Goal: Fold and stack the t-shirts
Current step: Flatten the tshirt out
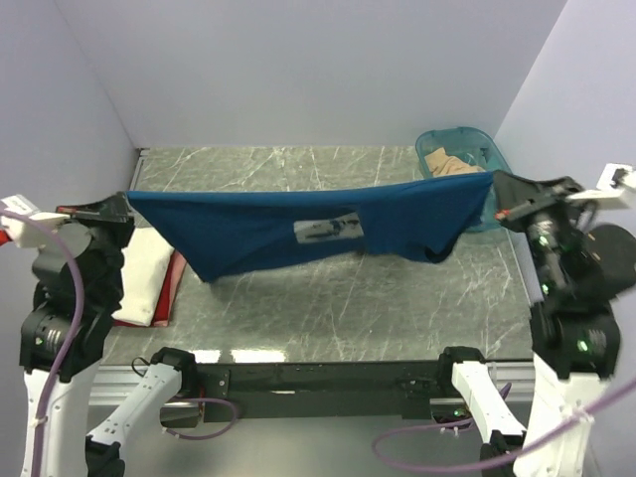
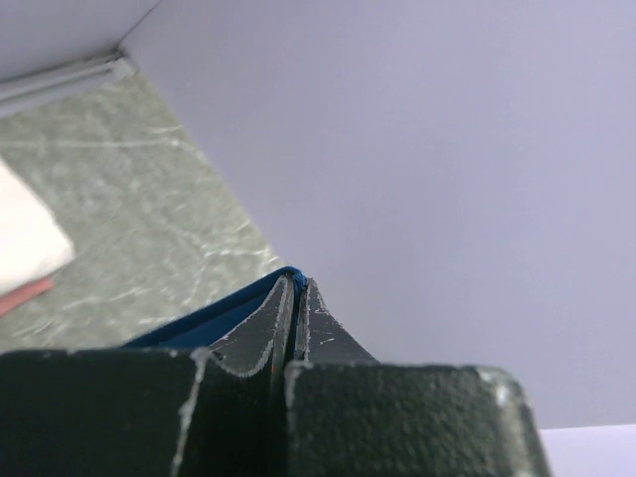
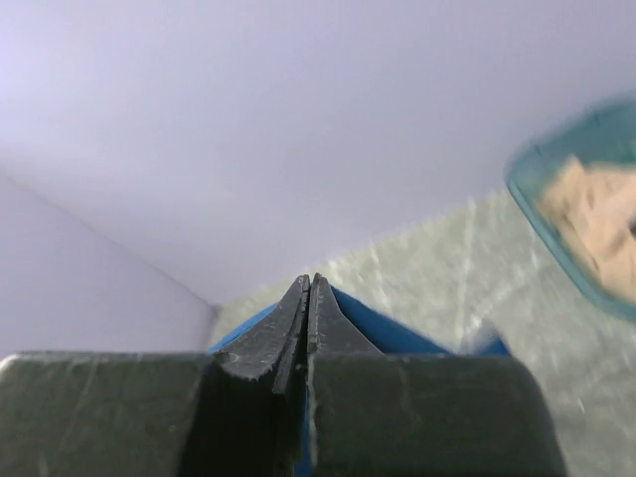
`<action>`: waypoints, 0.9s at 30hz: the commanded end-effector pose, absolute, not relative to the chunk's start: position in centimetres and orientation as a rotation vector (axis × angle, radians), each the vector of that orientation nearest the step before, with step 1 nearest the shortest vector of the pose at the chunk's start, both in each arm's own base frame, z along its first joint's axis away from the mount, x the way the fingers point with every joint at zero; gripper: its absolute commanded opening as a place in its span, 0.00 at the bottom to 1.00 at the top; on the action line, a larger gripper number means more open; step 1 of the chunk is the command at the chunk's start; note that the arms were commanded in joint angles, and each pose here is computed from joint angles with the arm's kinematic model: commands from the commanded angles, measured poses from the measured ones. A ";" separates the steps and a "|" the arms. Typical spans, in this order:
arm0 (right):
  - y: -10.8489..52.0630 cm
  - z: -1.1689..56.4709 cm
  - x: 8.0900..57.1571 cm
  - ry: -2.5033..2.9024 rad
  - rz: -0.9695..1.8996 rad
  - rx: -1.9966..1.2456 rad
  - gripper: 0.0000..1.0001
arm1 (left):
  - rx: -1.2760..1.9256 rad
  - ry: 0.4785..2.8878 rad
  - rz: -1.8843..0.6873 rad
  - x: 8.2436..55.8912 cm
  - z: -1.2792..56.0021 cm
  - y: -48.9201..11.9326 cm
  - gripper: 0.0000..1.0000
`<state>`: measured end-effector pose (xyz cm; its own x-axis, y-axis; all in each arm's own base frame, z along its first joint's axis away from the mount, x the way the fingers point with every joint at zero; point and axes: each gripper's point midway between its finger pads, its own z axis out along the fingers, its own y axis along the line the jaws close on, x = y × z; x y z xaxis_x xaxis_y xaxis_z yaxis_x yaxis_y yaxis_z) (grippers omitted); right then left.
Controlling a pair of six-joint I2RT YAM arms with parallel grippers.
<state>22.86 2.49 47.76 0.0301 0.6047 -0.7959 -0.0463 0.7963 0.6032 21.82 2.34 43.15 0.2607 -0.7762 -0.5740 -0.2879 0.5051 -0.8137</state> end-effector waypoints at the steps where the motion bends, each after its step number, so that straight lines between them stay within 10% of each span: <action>1: 1.8 52.4 20.3 1.344 0.514 0.471 0.00 | -1.004 1.221 -0.433 21.4 46.8 3.0 0.01; 27: 2.1 64.4 43.0 1.088 0.719 0.357 0.00 | -0.780 1.065 -0.562 48.3 58.6 5.5 0.01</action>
